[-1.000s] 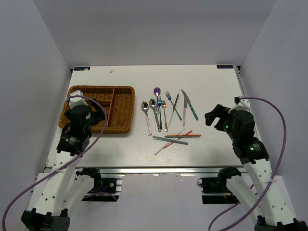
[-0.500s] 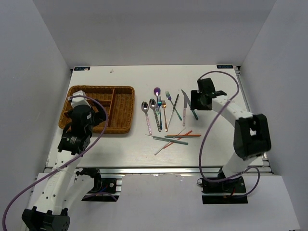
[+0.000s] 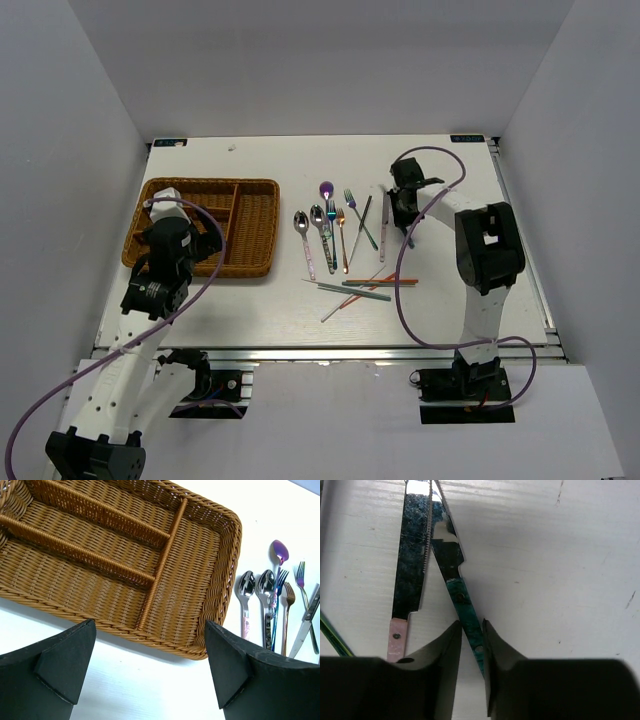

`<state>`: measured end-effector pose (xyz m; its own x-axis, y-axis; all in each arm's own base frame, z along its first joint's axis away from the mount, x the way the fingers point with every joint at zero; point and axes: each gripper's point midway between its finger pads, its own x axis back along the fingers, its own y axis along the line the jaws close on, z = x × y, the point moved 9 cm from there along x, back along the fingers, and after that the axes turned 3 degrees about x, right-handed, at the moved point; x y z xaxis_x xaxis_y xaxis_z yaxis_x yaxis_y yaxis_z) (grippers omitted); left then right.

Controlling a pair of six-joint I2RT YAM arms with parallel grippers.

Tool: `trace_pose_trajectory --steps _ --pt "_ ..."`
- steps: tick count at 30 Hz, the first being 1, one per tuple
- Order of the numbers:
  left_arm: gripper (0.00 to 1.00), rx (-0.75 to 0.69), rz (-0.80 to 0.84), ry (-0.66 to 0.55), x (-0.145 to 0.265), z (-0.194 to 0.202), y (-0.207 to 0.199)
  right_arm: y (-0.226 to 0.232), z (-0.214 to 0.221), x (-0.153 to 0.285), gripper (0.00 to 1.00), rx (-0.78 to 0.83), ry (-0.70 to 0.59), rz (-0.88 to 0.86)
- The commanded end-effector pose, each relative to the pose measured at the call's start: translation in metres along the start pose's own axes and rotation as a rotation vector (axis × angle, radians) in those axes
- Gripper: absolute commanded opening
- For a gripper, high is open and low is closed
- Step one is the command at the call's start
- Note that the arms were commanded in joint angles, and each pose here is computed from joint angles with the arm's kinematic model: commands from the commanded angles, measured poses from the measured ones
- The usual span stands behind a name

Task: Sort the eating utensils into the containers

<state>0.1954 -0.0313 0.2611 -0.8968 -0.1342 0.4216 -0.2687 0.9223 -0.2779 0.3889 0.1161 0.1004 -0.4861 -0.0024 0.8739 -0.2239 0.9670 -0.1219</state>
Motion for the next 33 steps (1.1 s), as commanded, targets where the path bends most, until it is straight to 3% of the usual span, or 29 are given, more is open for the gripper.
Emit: trace_pose_trajectory --steps 1,5,9,14,19,22,24,27,29,30,33 --pt "0.98 -0.007 0.024 -0.001 0.0 0.0 -0.002 -0.009 0.0 -0.008 0.22 -0.016 0.03 0.04" --pt "0.98 -0.006 0.023 -0.003 0.0 0.0 -0.002 -0.027 0.009 -0.008 0.01 -0.14 0.069 0.052" --pt "0.98 -0.009 0.057 -0.002 0.002 -0.001 -0.005 -0.04 0.008 0.007 0.0 -0.213 0.018 0.046" --pt "0.98 -0.007 0.138 -0.007 0.008 -0.003 -0.01 -0.034 -0.007 0.06 0.0 -0.272 -0.147 -0.067" --pt "0.98 0.116 0.501 0.065 0.021 -0.006 -0.048 0.02 -0.013 0.122 0.0 -0.218 -0.329 -0.213" --pt "0.98 0.166 0.611 0.047 0.023 -0.015 -0.061 0.079 -0.022 0.147 0.0 -0.2 -0.401 -0.474" --pt "0.98 0.166 0.561 0.035 0.028 -0.024 -0.059 0.12 -0.019 0.157 0.0 -0.241 -0.417 -0.642" --pt "0.98 0.192 0.368 -0.122 0.043 -0.045 -0.039 0.176 -0.033 0.171 0.0 -0.307 -0.464 -0.85" --pt "0.98 0.212 0.223 -0.232 0.054 -0.051 -0.018 0.217 -0.037 0.167 0.0 -0.311 -0.469 -0.92" --pt "0.98 0.209 0.18 -0.259 0.057 -0.052 -0.012 0.23 -0.055 0.179 0.0 -0.339 -0.501 -0.964" --pt "0.98 0.174 0.026 -0.298 0.06 -0.048 0.008 0.28 -0.07 0.153 0.0 -0.386 -0.456 -0.989"
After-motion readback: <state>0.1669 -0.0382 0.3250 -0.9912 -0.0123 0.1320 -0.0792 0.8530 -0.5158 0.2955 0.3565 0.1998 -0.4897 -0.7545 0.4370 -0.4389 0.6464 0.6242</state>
